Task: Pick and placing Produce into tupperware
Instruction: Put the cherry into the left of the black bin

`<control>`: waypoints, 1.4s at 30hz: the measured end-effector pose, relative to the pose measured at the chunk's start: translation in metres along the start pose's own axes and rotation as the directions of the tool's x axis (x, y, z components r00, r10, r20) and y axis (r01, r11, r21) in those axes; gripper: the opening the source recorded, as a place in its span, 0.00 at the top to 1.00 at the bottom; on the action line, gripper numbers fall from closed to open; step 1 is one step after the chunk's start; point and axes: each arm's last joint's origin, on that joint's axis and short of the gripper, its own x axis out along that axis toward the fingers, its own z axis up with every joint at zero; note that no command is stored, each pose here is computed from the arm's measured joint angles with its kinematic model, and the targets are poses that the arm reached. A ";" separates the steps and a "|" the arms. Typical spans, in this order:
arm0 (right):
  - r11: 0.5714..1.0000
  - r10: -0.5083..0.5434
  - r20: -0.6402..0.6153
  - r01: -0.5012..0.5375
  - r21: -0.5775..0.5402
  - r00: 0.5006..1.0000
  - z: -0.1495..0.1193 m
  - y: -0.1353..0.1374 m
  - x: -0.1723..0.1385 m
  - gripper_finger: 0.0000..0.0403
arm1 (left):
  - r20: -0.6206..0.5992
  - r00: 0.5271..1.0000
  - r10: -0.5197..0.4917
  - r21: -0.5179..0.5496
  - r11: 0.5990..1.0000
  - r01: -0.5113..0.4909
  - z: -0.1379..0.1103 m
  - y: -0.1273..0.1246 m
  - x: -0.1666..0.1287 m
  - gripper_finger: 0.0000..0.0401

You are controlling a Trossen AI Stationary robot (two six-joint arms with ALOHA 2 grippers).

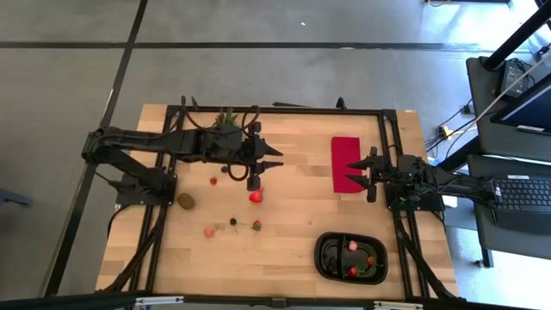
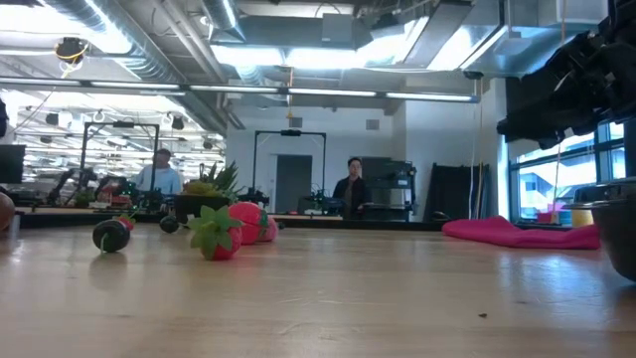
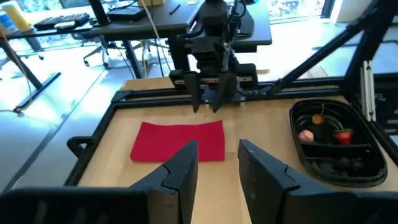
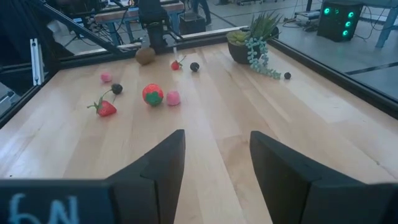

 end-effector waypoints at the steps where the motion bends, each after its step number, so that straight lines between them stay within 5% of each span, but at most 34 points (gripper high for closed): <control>1: 1.000 0.000 0.000 0.000 0.000 1.000 0.000 0.000 0.000 0.54 | 0.001 1.000 0.002 -0.015 1.000 -0.002 0.000 0.000 0.000 0.73; 6: 1.000 0.000 0.000 0.000 0.000 1.000 0.000 0.000 0.000 0.54 | 0.001 1.000 0.002 -0.016 1.000 -0.002 0.000 0.000 0.000 0.65; 16: 1.000 0.000 0.000 0.000 0.003 1.000 0.000 0.000 0.000 0.54 | -0.012 1.000 0.000 -0.020 1.000 0.000 -0.001 0.000 0.000 0.31; 23: 1.000 0.000 0.000 0.000 0.003 1.000 0.000 0.000 0.000 0.54 | -0.169 0.985 -0.031 0.008 0.999 0.033 -0.016 -0.008 -0.002 0.25; 27: 1.000 0.000 0.000 0.000 0.001 1.000 0.000 0.000 0.000 0.54 | -0.355 0.932 -0.073 0.036 0.995 0.092 -0.034 -0.024 -0.009 0.25; 34: 1.000 0.000 0.000 0.000 0.001 1.000 0.000 0.000 0.000 0.54 | -0.475 0.867 -0.147 -0.007 0.987 0.163 -0.050 -0.064 -0.005 0.25; 42: 1.000 0.000 -0.008 0.000 0.031 1.000 0.000 0.000 0.001 0.54 | -0.748 0.659 -0.072 0.001 0.994 0.110 -0.092 -0.099 0.002 0.28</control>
